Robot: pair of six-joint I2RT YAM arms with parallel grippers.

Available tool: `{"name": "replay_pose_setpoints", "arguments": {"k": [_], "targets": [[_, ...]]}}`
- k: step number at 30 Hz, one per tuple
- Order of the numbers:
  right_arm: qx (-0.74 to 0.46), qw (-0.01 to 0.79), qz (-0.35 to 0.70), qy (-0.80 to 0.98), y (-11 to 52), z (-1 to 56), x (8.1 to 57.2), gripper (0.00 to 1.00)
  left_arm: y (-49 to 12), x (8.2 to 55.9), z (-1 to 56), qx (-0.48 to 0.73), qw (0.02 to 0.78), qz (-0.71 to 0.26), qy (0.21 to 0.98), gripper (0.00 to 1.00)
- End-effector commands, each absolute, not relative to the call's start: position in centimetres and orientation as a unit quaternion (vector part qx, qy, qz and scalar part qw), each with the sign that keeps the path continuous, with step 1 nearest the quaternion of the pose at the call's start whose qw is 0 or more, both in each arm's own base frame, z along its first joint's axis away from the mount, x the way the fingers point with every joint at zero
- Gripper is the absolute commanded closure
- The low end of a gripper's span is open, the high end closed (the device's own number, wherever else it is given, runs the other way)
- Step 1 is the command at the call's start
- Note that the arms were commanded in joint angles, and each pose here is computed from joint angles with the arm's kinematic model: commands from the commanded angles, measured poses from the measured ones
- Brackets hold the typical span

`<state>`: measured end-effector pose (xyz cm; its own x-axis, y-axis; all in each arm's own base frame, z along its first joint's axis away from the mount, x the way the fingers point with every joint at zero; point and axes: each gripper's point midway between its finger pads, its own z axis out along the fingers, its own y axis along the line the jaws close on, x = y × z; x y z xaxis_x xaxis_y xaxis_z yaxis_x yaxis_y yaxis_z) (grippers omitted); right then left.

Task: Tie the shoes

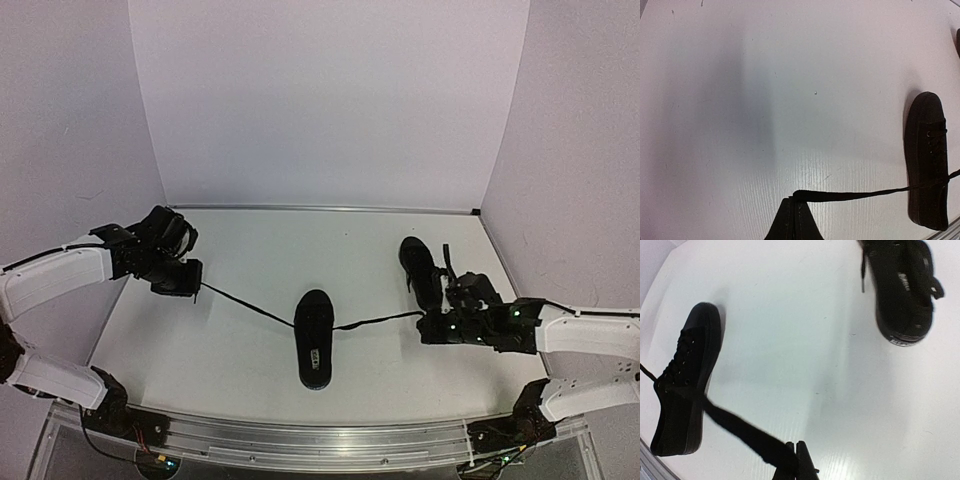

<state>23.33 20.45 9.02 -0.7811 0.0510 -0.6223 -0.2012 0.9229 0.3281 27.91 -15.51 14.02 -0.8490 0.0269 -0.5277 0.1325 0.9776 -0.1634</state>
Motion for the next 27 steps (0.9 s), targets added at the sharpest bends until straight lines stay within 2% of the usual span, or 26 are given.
{"name": "replay_pose_setpoints", "arguments": {"k": [1,4,11,20,27], "targets": [[0.068,0.356,0.142,0.921,16.0,9.7,23.4,1.00,-14.0,27.7,14.1,0.002,0.277,-0.081,0.958,1.00],[0.073,0.358,0.155,0.918,15.9,10.0,23.2,1.00,-15.2,27.5,14.1,0.025,0.276,-0.113,0.954,1.00],[-0.061,0.361,0.250,0.896,23.1,13.2,24.7,1.00,-21.7,25.1,17.8,0.124,0.290,-0.299,0.901,1.00],[-0.208,0.413,0.357,0.811,33.2,22.3,27.9,1.00,-24.3,20.7,20.5,0.181,0.290,-0.340,0.876,1.00],[-0.270,0.391,0.398,0.785,42.4,22.8,28.4,1.00,-25.4,16.8,21.0,0.183,0.280,-0.414,0.847,1.00]]}}
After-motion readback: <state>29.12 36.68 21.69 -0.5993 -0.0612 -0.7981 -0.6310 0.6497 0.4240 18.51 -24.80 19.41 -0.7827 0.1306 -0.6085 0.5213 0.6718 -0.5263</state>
